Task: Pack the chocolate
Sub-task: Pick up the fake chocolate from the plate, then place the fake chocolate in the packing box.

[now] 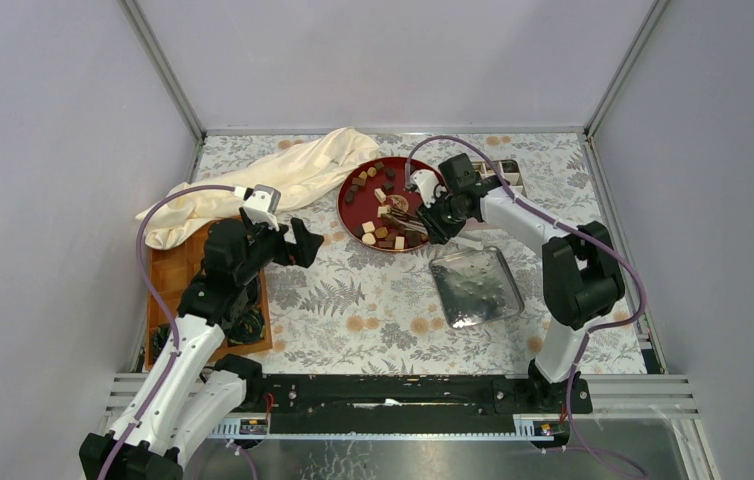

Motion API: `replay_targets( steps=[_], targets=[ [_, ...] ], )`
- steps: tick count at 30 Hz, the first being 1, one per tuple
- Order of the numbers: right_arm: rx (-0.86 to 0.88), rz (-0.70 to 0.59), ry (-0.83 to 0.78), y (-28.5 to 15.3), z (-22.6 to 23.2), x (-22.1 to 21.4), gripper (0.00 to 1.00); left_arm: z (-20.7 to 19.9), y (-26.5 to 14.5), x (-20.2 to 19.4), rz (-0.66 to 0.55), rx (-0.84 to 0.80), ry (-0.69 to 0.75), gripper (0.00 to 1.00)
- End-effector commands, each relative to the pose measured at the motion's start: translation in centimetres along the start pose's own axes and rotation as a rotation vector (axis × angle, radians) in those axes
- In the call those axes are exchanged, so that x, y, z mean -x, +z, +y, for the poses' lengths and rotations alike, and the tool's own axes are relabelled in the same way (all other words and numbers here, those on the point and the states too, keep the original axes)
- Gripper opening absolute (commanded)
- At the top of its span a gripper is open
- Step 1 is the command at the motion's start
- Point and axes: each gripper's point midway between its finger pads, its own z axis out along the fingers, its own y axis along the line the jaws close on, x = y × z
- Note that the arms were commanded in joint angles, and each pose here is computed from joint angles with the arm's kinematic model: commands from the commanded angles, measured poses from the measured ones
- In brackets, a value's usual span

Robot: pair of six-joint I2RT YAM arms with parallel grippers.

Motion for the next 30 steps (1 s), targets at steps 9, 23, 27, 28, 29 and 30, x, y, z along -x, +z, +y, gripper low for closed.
replay_targets(
  steps=[9,23,27,28,29,30],
  targets=[
    [-0.091,-0.171,-0.045,-4.6,-1.0,4.5,0.09,0.1,0.1,0.5,-0.026,0.002,0.013,0.99],
    [-0.150,-0.299,0.053,-10.2,-4.4,4.6,0.08,0.1,0.1,0.5,-0.023,0.003,0.012,0.99],
    [-0.186,-0.301,0.113,-11.1,-6.6,3.3,0.08,0.1,0.1,0.5,-0.023,0.003,0.012,0.99],
    [-0.200,-0.299,0.132,-11.4,-7.4,2.8,0.08,0.1,0.1,0.5,-0.025,0.003,0.012,0.99],
    [-0.208,-0.298,0.149,-11.6,-7.9,2.4,0.08,0.1,0.1,0.5,-0.025,0.004,0.012,0.99],
    [-0.216,-0.300,0.165,-11.8,-8.4,2.1,0.08,0.1,0.1,0.5,-0.024,0.002,0.012,0.99]
  ],
)
